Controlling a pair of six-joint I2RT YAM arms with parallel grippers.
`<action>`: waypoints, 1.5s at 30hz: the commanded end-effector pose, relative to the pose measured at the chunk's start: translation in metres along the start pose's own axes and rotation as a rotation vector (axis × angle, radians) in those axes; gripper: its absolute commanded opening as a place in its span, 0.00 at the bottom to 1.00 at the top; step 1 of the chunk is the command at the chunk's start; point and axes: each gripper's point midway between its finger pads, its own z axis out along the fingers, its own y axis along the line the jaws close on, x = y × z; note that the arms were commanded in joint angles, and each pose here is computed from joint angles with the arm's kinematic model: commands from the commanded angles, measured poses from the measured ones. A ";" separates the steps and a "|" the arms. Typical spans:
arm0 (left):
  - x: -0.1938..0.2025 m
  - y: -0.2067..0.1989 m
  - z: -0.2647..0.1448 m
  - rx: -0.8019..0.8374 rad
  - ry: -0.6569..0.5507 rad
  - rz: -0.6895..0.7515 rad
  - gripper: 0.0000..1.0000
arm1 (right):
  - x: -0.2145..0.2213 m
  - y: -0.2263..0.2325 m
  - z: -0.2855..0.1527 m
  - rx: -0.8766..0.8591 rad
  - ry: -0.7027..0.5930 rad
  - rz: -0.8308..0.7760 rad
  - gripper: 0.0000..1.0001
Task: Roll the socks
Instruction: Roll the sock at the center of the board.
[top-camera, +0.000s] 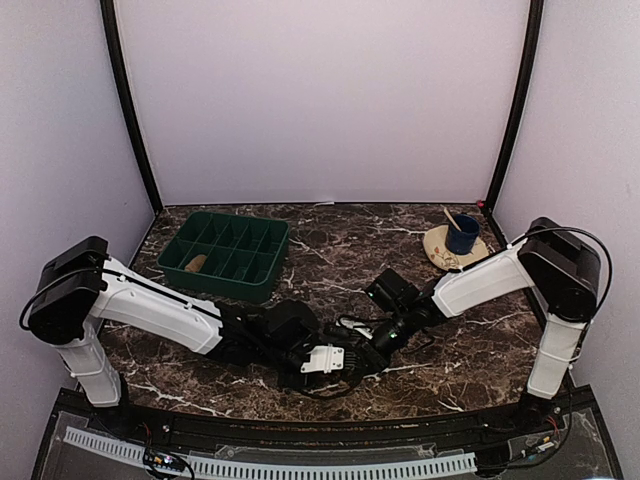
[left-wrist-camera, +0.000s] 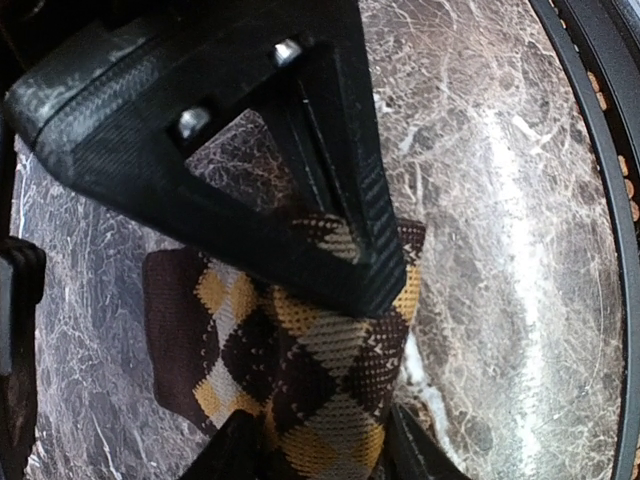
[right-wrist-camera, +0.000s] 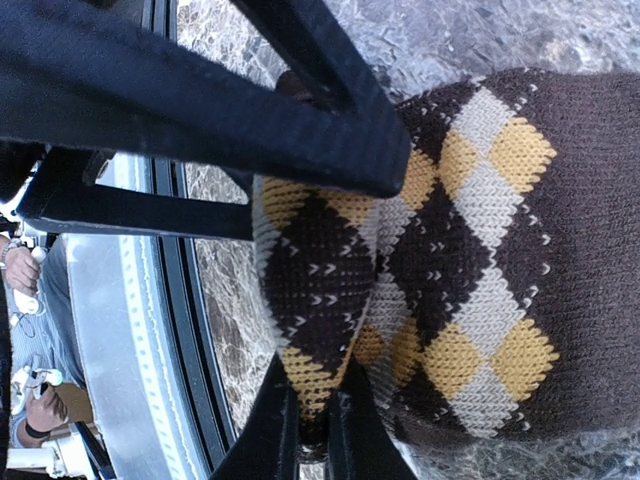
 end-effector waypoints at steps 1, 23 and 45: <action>-0.004 -0.004 0.002 0.025 0.001 0.026 0.42 | -0.002 0.000 -0.001 -0.029 -0.002 0.016 0.00; 0.008 -0.031 0.016 0.197 0.087 0.020 0.08 | -0.003 -0.005 -0.017 -0.028 -0.070 0.077 0.26; 0.023 -0.016 0.016 0.382 0.149 -0.195 0.06 | -0.014 -0.025 -0.058 0.023 -0.278 0.140 0.32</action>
